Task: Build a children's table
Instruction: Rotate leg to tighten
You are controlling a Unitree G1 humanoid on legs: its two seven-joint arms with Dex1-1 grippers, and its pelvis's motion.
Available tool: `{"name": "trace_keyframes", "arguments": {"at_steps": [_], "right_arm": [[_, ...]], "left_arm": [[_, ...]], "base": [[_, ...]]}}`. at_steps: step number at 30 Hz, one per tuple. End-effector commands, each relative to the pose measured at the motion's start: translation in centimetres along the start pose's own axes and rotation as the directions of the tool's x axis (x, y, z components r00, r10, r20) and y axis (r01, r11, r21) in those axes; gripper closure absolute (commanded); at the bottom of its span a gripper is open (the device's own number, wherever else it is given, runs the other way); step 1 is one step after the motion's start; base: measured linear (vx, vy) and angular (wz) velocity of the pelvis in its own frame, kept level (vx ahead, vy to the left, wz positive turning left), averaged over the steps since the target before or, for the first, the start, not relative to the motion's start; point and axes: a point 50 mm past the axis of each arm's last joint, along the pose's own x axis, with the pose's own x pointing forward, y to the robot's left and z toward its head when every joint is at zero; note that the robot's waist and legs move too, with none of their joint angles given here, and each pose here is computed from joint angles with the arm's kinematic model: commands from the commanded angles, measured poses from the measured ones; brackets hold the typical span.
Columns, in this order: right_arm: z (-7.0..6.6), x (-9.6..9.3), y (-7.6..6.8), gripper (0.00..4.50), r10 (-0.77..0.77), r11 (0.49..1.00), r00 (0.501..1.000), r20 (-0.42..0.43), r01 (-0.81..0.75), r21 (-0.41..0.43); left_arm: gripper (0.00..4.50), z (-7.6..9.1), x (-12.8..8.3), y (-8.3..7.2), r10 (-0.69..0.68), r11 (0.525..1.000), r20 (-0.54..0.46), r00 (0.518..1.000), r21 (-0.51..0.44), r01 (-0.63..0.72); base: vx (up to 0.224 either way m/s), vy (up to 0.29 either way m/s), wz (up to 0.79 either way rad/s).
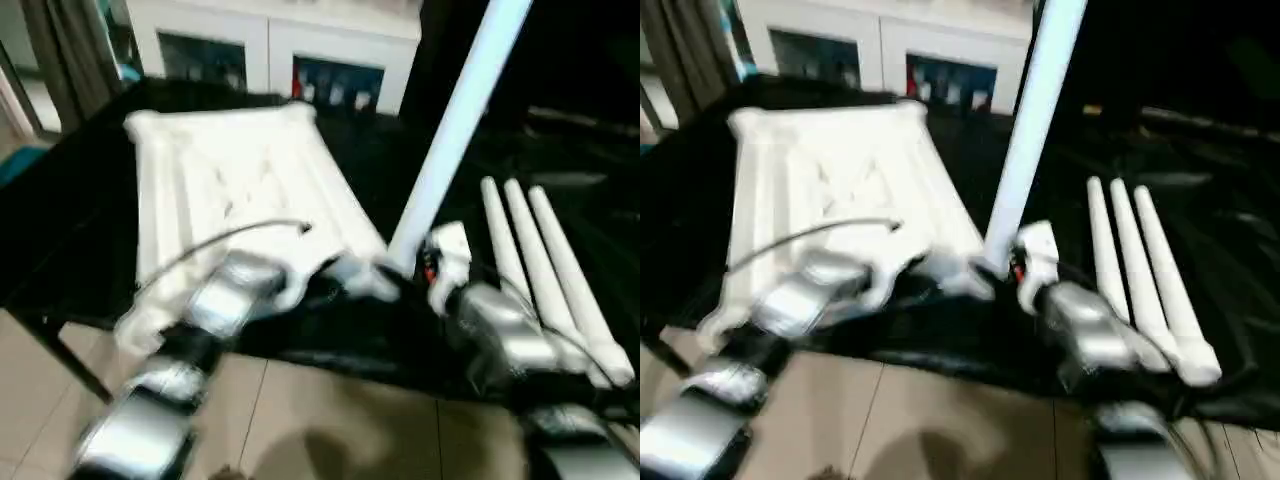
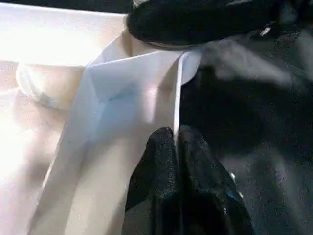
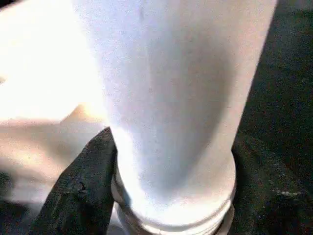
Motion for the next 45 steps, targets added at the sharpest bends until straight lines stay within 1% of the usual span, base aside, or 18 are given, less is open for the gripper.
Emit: {"name": "trace_keyframes", "arguments": {"at_steps": [1,3,4,6,9,10,13,15,16,21,23,25,26,30,34,36,37,45], "right_arm": [[-2.6,-0.3,-0.4,1.79,-0.134,0.986,0.986,-0.103,0.143,0.084],[-2.6,0.1,0.1,1.79,-0.151,0.982,0.983,-0.105,0.161,0.1],[-2.5,0.5,0.8,1.79,-0.151,0.981,0.983,-0.107,0.162,0.107],[-2.2,1.1,1.8,1.79,-0.144,0.986,0.985,-0.099,0.152,0.069],[-2.0,1.4,2.4,1.79,-0.126,0.989,0.988,-0.084,0.132,0.063],[-2.0,1.5,2.4,1.23,-0.129,0.989,0.988,-0.081,0.134,0.063],[-1.2,1.6,2.6,1.03,-0.068,0.995,0.997,-0.031,0.07,0.077],[-1.0,1.6,2.7,0.89,-0.056,0.996,0.998,-0.023,0.057,0.075],[-1.0,1.6,2.7,0.66,-0.052,0.996,0.998,-0.021,0.054,0.074],[0.1,0.7,1.8,0.66,0.122,0.992,0.993,-0.001,-0.122,-0.007],[0.4,-0.2,1.0,0.66,0.222,0.972,0.975,-0.02,-0.223,-0.074],[0.5,-0.6,0.8,0.66,0.251,0.963,0.967,-0.029,-0.253,-0.096],[0.7,-1.5,0.2,0.66,0.333,0.928,0.941,-0.063,-0.339,-0.154],[0.7,-1.9,0.0,0.66,0.366,0.911,0.927,-0.079,-0.374,-0.173],[1.0,-3.4,-0.6,0.66,0.485,0.831,0.858,-0.171,-0.513,-0.215],[1.0,-3.5,-0.6,0.66,0.492,0.826,0.852,-0.178,-0.522,-0.211],[1.1,-3.6,-0.6,0.82,0.5,0.822,0.847,-0.182,-0.53,-0.207],[0.8,-3.7,-0.4,1.36,0.526,0.802,0.824,-0.209,-0.563,-0.2]], "left_arm": [[4.5,0.3,0.3,0.5,0.097,0.994,0.005,0.995,-0.042,-0.097],[4.5,0.7,0.7,0.4,0.116,0.993,0.009,0.993,-0.04,-0.115],[4.5,1.0,1.0,0.1,0.122,0.992,0.015,0.992,-0.035,-0.121],[4.5,1.7,1.6,-0.6,0.109,0.994,0.031,0.994,-0.015,-0.108],[4.5,1.9,1.9,-1.2,0.078,0.997,0.033,0.996,0.004,-0.078],[4.5,1.8,2.0,-1.2,0.077,0.997,0.031,0.997,0.007,-0.078],[4.5,1.1,1.7,-1.2,0.047,0.999,0.02,0.999,0.021,-0.047],[4.5,1.0,1.6,-1.2,0.04,0.999,0.018,0.999,0.023,-0.04],[4.5,1.0,1.6,-1.1,0.038,0.999,0.018,0.999,0.023,-0.038],[4.5,-0.5,0.3,-0.8,-0.068,0.996,0.006,0.998,0.057,0.068],[4.5,-1.4,-0.7,-0.4,-0.117,0.991,-0.009,0.993,0.063,0.118],[4.5,-1.7,-1.0,-0.2,-0.13,0.989,-0.014,0.991,0.064,0.13],[4.5,-2.1,-2.0,0.0,-0.193,0.976,-0.014,0.981,0.099,0.193],[4.5,-2.3,-2.4,0.1,-0.223,0.969,-0.017,0.975,0.109,0.223],[4.5,-2.4,-4.4,0.0,-0.361,0.924,-0.003,0.933,0.134,0.358],[4.5,-2.3,-4.5,0.1,-0.365,0.922,-0.002,0.931,0.136,0.362],[4.5,-2.3,-4.5,0.2,-0.36,0.923,-0.005,0.933,0.143,0.357],[4.5,-2.4,-4.7,0.4,-0.351,0.926,-0.012,0.936,0.147,0.349]], "base": [[0.0,0.0,0.0],[0.0,0.0,0.0],[0.0,0.0,0.0],[0.0,0.0,0.0],[0.0,0.0,0.0],[0.0,0.0,0.0],[0.0,0.0,0.0],[0.0,0.0,0.0],[0.0,0.0,0.0],[0.0,0.0,0.0],[0.0,0.0,0.0],[0.0,0.0,0.0],[0.0,0.0,0.0],[0.0,0.0,0.0],[0.0,0.0,0.0],[0.0,0.0,0.0],[0.0,0.0,0.0],[0.0,0.0,0.0]]}}
